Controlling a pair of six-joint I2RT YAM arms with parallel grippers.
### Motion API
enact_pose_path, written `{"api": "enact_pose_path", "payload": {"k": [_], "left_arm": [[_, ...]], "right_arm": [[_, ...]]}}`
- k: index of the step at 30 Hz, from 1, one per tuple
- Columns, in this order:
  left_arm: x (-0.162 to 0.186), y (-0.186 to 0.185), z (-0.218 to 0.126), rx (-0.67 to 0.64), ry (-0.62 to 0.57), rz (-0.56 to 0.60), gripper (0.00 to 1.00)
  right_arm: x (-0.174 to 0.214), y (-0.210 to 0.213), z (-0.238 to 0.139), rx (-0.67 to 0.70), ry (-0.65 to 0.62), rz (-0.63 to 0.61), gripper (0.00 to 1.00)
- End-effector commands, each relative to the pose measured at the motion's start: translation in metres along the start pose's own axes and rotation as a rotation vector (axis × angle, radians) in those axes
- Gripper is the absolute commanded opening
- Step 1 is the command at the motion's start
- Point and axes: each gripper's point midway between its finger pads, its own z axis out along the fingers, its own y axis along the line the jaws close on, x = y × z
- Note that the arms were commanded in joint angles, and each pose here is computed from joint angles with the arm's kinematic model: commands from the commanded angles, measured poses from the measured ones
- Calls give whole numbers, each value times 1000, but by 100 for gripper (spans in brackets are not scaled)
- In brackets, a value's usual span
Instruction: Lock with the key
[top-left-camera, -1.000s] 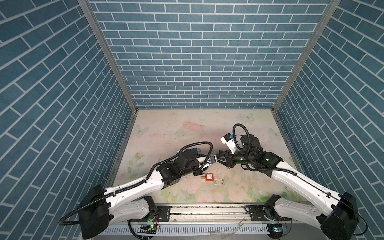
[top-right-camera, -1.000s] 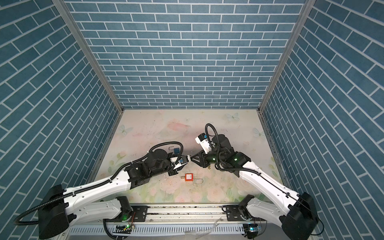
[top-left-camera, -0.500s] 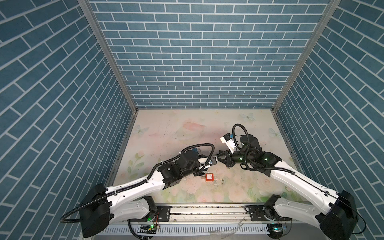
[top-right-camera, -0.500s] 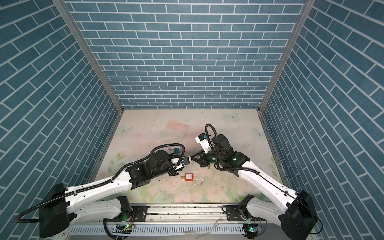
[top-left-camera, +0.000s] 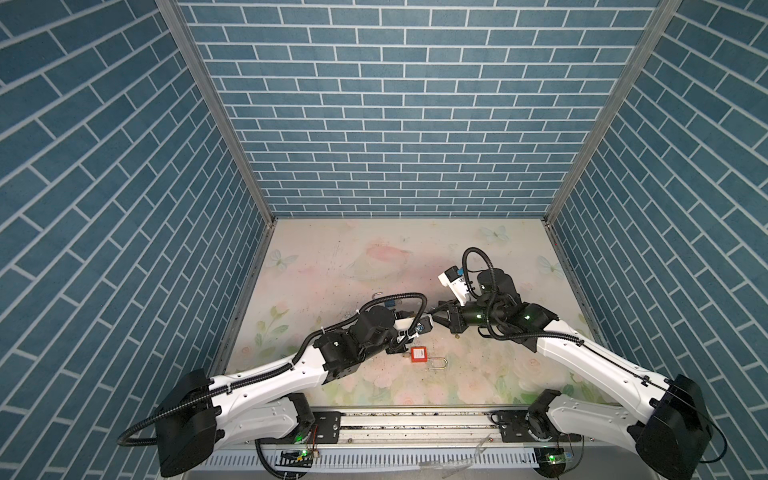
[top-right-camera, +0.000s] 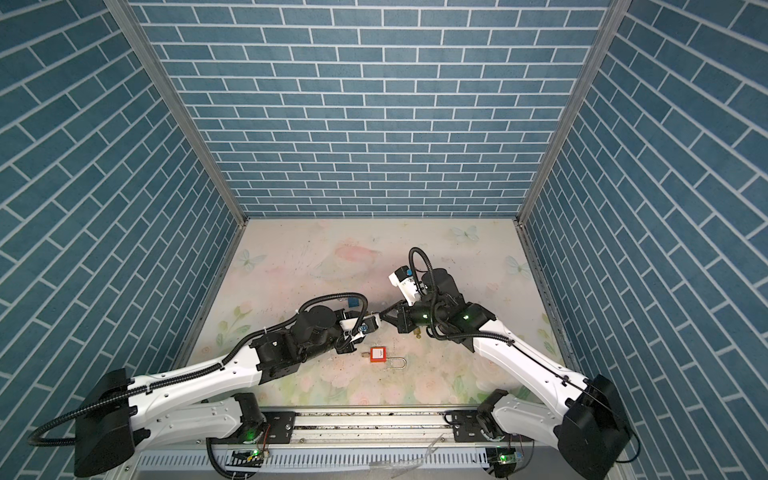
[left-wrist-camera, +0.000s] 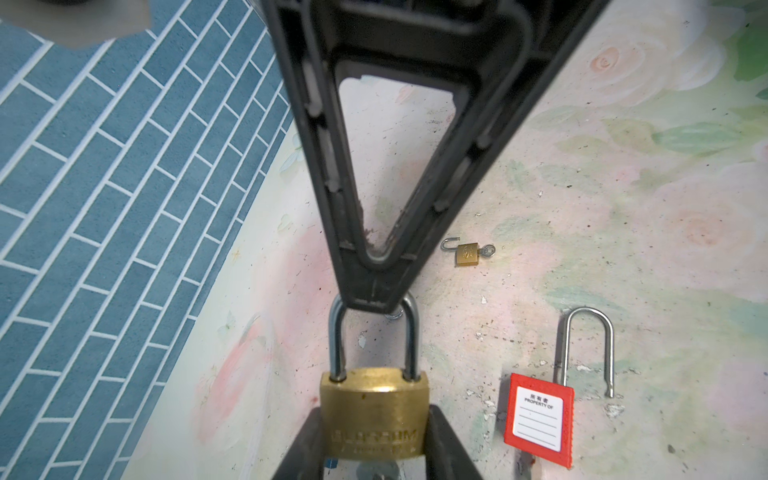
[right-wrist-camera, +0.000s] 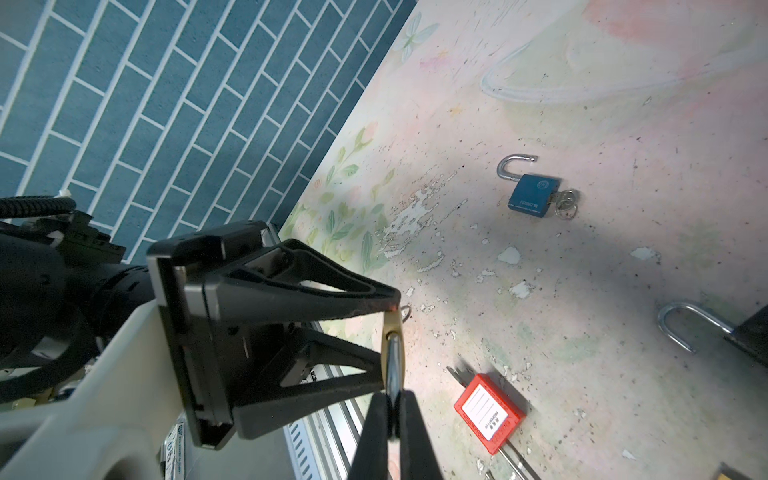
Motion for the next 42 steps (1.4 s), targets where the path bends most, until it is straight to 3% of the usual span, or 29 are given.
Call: {"api": "enact_pose_path", "payload": {"k": [1,28,35,42], "left_arm": [[-66,25,-17,-72,-233,2,0],[-145,61,-36,-175,-523,-85,0],[-148,62,-31,-172,-533,-113,0],[-128,58,-21,-172,-470,-177,0]], "right_arm": [[24,-4,9,-29,82,66,0],[67,-30,37,-73,172,174,0],[74,-35,41,-66,189,184,0],[68,-36,36,-52,163,166,0]]}}
